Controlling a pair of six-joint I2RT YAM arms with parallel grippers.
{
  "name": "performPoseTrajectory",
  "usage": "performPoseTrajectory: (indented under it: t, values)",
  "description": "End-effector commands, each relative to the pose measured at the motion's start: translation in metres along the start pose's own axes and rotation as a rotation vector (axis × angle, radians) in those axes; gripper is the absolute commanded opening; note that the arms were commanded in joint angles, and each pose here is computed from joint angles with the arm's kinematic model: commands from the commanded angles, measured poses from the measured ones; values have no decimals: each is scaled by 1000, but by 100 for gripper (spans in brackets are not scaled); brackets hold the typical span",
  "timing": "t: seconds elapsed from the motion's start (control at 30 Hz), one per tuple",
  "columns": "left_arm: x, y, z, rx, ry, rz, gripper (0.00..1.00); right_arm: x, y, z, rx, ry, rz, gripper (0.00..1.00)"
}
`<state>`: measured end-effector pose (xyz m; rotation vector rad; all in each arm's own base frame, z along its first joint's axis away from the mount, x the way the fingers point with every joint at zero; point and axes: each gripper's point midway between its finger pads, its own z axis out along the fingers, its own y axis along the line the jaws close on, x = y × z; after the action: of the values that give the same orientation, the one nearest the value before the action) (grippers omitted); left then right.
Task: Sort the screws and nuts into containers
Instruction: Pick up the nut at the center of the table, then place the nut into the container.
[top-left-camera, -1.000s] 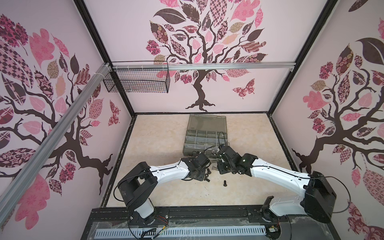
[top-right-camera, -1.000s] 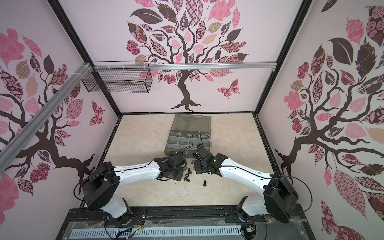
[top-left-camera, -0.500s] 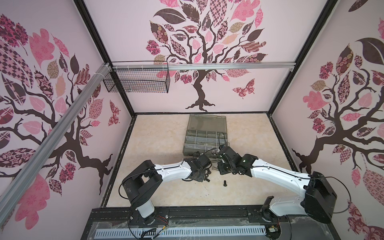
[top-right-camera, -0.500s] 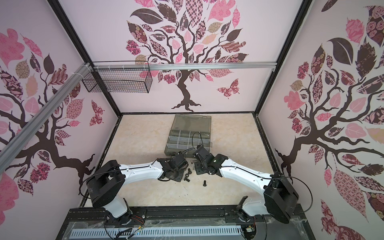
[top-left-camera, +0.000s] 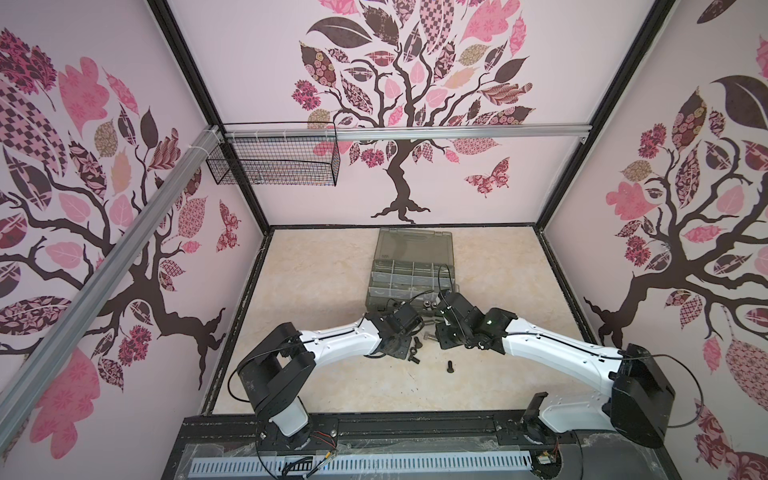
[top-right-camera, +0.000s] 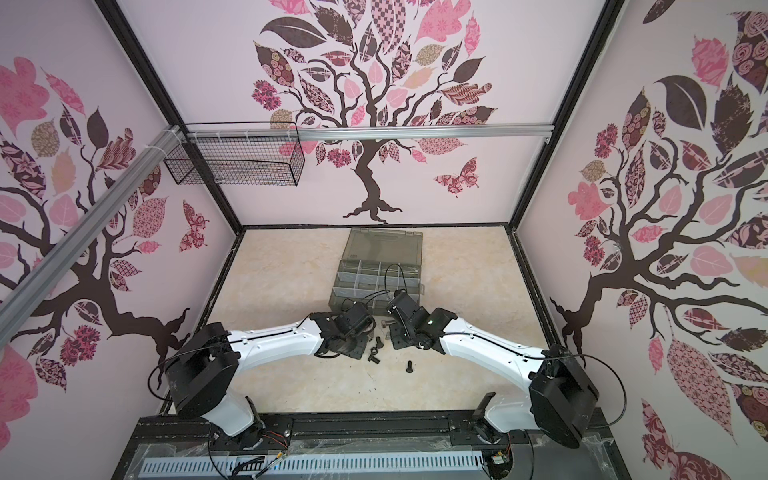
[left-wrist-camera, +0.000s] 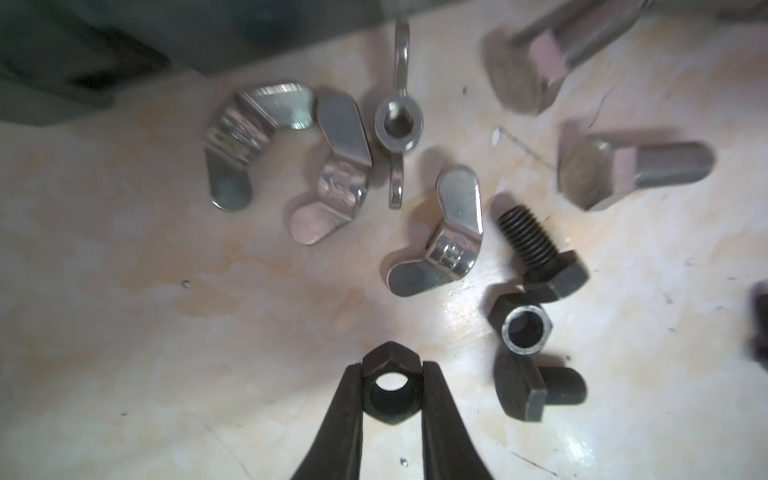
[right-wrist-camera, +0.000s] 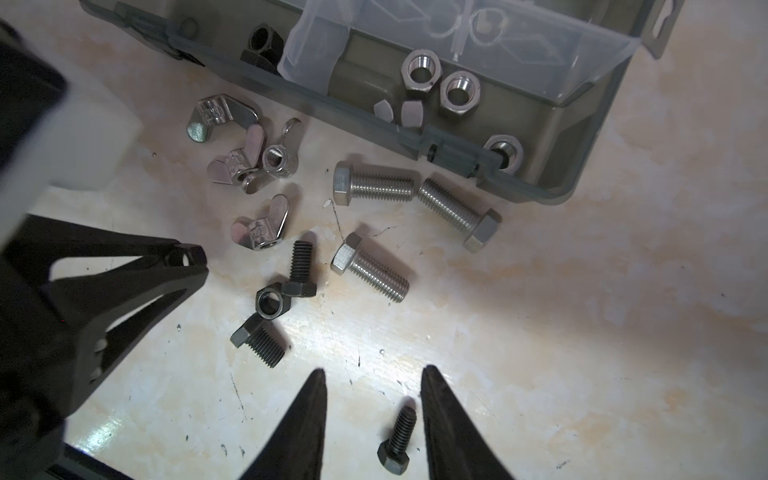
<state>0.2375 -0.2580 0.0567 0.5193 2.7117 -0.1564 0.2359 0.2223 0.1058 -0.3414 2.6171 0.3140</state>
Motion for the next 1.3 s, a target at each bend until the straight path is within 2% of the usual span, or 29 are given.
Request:
performPoseTrajectory:
  t: [0.0, 0.17, 0.4, 0.6, 0.77, 0.9, 1.07, 1.27]
  values:
    - [-53, 13, -35, 23, -139, -43, 17, -11, -3, -16, 6, -47, 8, 41]
    - [-100, 33, -48, 4, -178, -50, 17, -11, -3, -16, 7, -46, 9, 41]
    - [-136, 40, -24, 4, -142, -54, 17, -8, -3, -17, -2, -38, 24, 41]
    - [-142, 40, 1, 13, -103, -69, 19, -2, -7, -19, 9, -31, 28, 41]
    - [-145, 44, 10, 30, -93, -111, 29, 1, -11, -23, 15, -37, 32, 41]
    - [-149, 43, 5, 35, -109, -114, 39, 2, -13, -23, 21, -37, 33, 41]
    - [-144, 45, -2, 39, -111, -121, 40, 4, -14, -22, 21, -35, 36, 41]
    - [-132, 50, -31, 53, -169, -143, 40, 9, -17, -19, 32, -28, 36, 41]
